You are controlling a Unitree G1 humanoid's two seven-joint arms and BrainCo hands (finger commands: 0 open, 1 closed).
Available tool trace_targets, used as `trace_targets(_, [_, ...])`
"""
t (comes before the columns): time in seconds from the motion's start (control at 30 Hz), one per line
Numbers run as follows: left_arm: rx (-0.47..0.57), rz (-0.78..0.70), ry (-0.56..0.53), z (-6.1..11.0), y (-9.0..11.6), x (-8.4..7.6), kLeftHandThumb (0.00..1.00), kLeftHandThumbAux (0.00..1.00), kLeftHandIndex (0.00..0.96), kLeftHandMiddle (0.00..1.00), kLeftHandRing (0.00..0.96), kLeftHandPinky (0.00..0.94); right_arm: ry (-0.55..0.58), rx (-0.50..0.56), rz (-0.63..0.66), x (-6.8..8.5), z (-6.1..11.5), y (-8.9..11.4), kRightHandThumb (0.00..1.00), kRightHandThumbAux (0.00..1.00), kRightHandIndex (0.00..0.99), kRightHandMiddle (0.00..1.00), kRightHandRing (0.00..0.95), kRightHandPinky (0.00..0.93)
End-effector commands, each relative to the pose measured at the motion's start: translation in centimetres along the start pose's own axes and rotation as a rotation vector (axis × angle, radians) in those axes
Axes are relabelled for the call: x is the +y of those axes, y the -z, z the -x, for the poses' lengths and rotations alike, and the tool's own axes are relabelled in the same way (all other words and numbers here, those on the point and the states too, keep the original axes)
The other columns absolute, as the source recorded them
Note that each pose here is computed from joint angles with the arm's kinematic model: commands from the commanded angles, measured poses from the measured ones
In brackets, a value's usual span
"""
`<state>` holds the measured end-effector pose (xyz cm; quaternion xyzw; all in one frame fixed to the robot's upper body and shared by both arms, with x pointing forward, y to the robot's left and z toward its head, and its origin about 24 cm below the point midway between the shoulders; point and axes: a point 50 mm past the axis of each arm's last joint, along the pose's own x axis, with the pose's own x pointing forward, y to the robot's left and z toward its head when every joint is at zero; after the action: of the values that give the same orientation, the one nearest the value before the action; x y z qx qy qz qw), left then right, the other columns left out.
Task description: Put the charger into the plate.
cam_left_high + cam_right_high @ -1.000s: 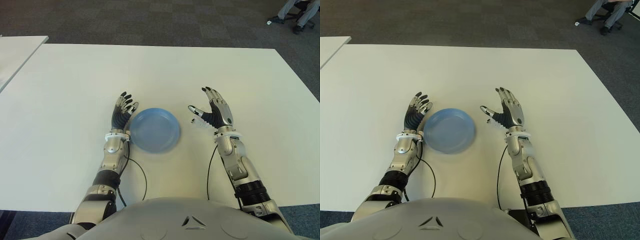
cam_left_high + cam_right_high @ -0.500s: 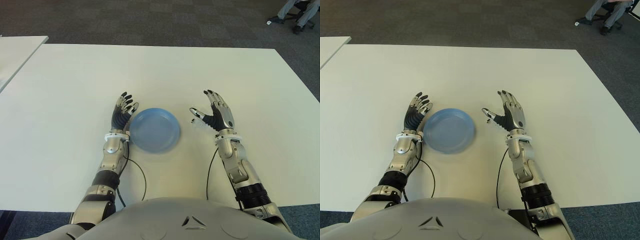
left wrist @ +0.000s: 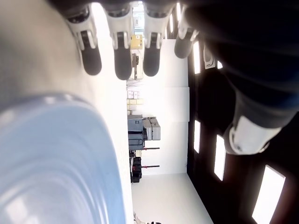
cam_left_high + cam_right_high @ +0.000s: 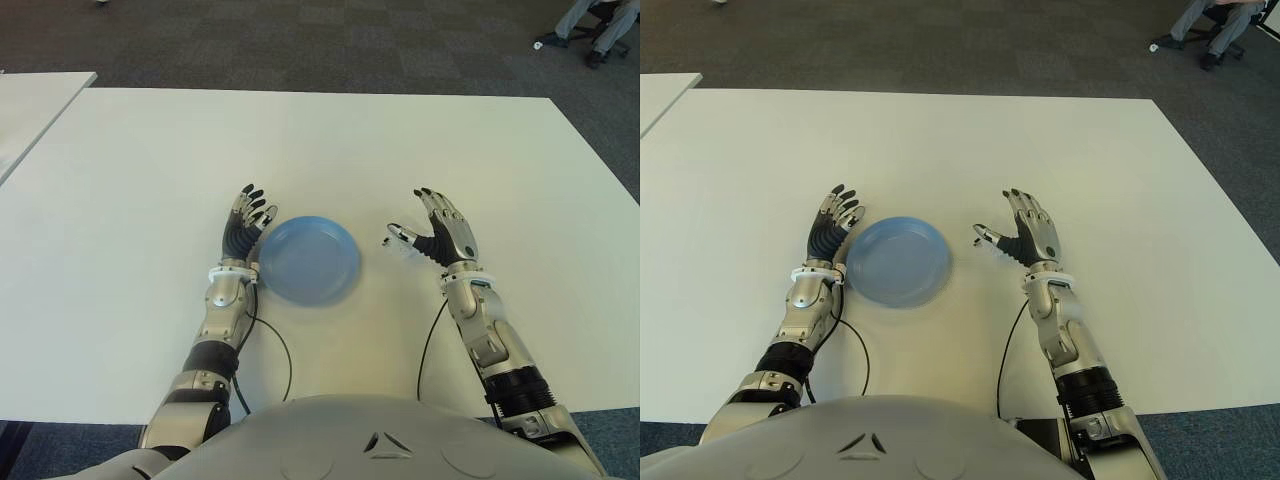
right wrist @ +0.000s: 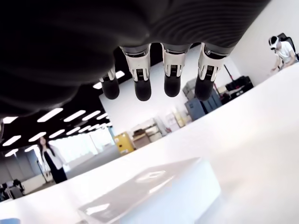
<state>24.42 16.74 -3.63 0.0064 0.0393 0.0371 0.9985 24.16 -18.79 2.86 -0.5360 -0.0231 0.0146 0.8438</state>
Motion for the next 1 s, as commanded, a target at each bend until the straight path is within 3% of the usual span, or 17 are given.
trace_targets(0.03, [0.122,-0.004,-0.005,1.6,2.3,0.6,0.000,0.585,0.086,0.160,0.172,0.191,-0.029,0.010,0.001,0.3,0.1,0.9,0.327,0.218,0.000,0.000,0.000,0.000])
trace_targets(0.6, [0.126,-0.005,0.001,1.8,2.3,0.6,0.000,0.584,0.075,0.154,0.168,0.194,-0.109,0.103,0.054,2.5,-0.8,4.4,0.331,0.178,0.000,0.000,0.000,0.000])
trace_targets(1.0, [0.114,-0.002,-0.007,1.9,2.2,0.6,0.000,0.592,0.085,0.171,0.185,0.213,-0.118,0.154,0.016,3.1,-0.6,5.2,0.325,0.166,0.000,0.000,0.000,0.000])
